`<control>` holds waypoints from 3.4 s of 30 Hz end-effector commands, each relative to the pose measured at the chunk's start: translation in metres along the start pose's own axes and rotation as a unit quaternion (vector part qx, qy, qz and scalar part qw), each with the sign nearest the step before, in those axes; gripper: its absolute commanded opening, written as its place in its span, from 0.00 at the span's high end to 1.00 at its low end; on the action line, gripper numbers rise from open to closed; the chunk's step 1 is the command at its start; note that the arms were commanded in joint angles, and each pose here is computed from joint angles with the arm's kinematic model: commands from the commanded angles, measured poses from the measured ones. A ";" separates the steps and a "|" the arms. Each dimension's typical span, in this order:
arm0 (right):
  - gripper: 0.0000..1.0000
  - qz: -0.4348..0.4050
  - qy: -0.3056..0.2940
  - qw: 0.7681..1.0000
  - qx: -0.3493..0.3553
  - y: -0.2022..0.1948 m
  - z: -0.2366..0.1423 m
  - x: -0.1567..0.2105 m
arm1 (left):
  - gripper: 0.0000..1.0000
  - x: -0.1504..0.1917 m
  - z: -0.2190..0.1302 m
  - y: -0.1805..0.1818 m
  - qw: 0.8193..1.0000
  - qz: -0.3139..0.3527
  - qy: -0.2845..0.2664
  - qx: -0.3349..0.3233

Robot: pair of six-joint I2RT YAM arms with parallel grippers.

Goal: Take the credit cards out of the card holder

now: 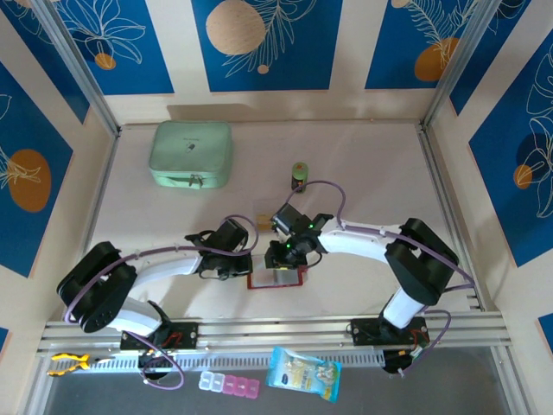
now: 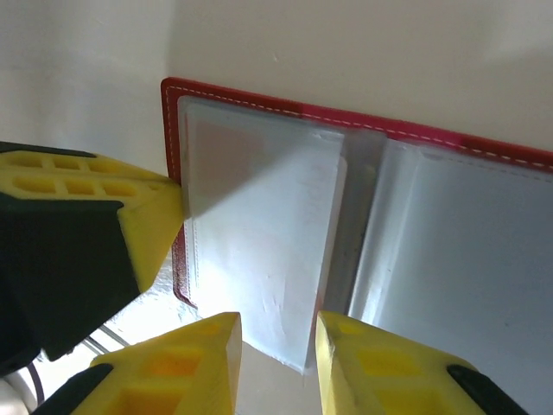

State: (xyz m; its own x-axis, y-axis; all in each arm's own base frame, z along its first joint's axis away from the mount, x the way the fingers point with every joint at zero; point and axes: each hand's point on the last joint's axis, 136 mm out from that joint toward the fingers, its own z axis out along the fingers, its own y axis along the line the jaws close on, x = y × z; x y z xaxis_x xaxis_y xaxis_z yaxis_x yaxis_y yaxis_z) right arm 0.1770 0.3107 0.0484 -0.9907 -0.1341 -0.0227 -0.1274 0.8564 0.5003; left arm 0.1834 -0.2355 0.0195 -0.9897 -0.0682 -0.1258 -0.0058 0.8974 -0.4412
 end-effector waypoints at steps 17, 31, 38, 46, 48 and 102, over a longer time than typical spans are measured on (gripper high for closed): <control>0.75 0.015 0.014 1.000 0.001 0.009 0.024 -0.005 | 0.93 0.007 0.000 0.013 1.000 0.006 0.003 -0.022; 0.76 0.018 0.012 0.999 0.026 -0.005 0.018 -0.001 | 0.93 0.008 0.000 0.017 1.000 0.007 0.006 -0.029; 0.75 0.017 0.015 0.999 0.037 -0.012 0.015 0.000 | 0.93 0.008 0.000 0.019 0.999 0.006 0.007 -0.031; 0.76 0.017 0.012 0.999 0.037 -0.015 0.012 0.001 | 0.93 0.008 0.000 0.020 0.999 0.004 0.008 -0.031; 0.76 0.016 0.011 0.999 0.037 -0.016 0.011 0.001 | 0.93 0.008 0.000 0.019 0.999 0.005 0.009 -0.031; 0.86 0.018 0.005 1.000 -0.019 -0.033 0.018 0.009 | 0.71 -0.005 -0.002 -0.037 0.996 -0.025 0.019 0.080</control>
State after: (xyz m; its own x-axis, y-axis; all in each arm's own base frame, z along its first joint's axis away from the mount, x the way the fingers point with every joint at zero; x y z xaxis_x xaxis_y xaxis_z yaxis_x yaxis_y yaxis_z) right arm 0.1788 0.2987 0.0198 -0.9943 -0.1045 -0.0231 -0.1000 0.8308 0.5475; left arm 0.1909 -0.2656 0.0427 -0.9913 -0.0951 -0.0910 -0.0250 0.8148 -0.5792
